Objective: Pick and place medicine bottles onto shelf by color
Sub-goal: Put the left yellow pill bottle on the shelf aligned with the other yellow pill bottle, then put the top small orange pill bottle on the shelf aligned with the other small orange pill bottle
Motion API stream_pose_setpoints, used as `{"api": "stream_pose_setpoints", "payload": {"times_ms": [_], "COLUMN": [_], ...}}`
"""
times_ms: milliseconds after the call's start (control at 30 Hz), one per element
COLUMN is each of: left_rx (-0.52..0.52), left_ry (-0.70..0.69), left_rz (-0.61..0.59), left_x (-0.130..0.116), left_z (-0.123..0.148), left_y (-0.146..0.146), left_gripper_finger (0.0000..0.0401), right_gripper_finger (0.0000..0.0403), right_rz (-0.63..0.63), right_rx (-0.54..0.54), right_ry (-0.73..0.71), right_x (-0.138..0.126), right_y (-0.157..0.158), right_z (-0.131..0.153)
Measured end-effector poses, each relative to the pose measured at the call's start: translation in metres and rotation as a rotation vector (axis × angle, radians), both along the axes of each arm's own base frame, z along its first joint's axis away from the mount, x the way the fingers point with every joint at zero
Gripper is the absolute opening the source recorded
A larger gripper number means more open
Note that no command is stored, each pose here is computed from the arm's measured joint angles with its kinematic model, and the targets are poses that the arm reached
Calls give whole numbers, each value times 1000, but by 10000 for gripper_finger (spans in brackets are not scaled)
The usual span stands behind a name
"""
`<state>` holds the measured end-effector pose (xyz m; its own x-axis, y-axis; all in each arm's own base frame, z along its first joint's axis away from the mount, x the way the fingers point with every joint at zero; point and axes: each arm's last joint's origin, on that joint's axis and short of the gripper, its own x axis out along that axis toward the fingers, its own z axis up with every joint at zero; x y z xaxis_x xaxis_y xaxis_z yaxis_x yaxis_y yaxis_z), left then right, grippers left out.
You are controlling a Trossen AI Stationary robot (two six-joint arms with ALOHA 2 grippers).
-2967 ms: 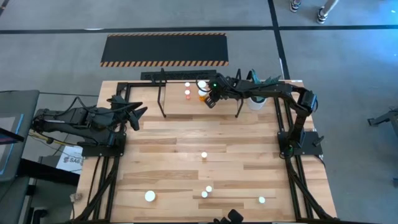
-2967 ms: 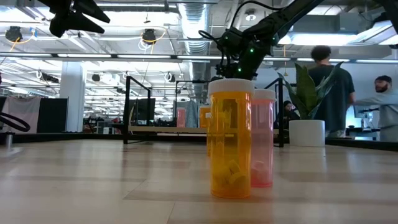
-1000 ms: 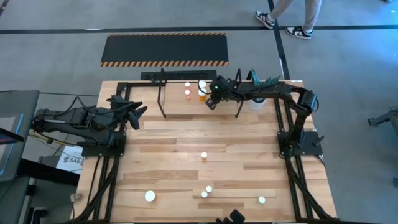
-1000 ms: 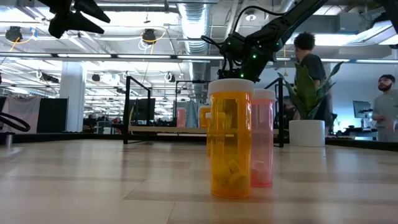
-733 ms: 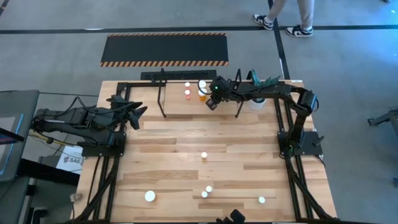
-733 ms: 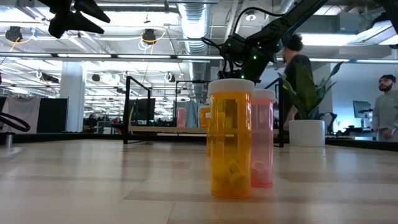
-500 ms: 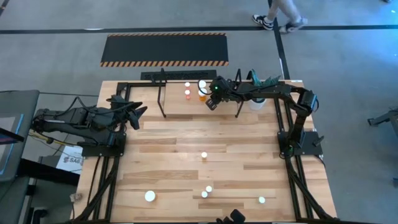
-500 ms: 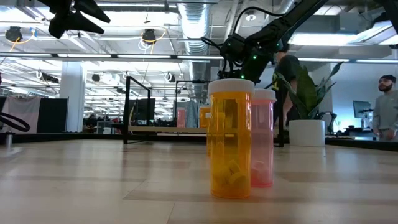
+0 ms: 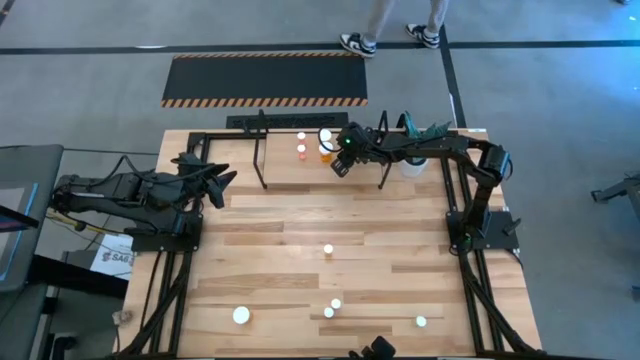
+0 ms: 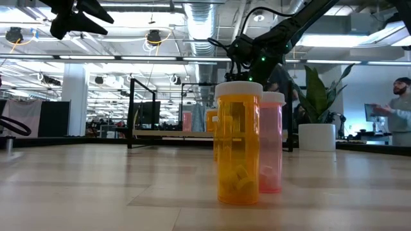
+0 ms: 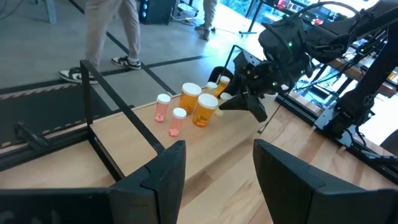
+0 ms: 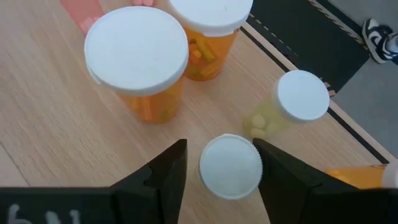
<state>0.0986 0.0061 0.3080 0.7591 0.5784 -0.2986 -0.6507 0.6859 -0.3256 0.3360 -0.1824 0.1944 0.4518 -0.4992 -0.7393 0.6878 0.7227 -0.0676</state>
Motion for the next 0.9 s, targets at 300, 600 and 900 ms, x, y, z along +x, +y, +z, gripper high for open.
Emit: {"api": "stream_pose_setpoints", "payload": {"times_ms": [300, 600, 900], "left_rx": [0, -2, -9], "left_ry": [0, 7, 12], "left_rz": [0, -7, -22], "left_x": [0, 0, 0], "left_z": [0, -1, -1], "left_y": [0, 0, -1], "left_gripper_finger": [174, 174, 174], "right_gripper_finger": [239, 245, 245], "right_rz": [-2, -18, 41], "right_rx": [59, 127, 425], "right_ry": [51, 136, 249], "right_x": [3, 2, -9], "right_y": [-1, 0, 26], "right_z": [23, 67, 91]}}
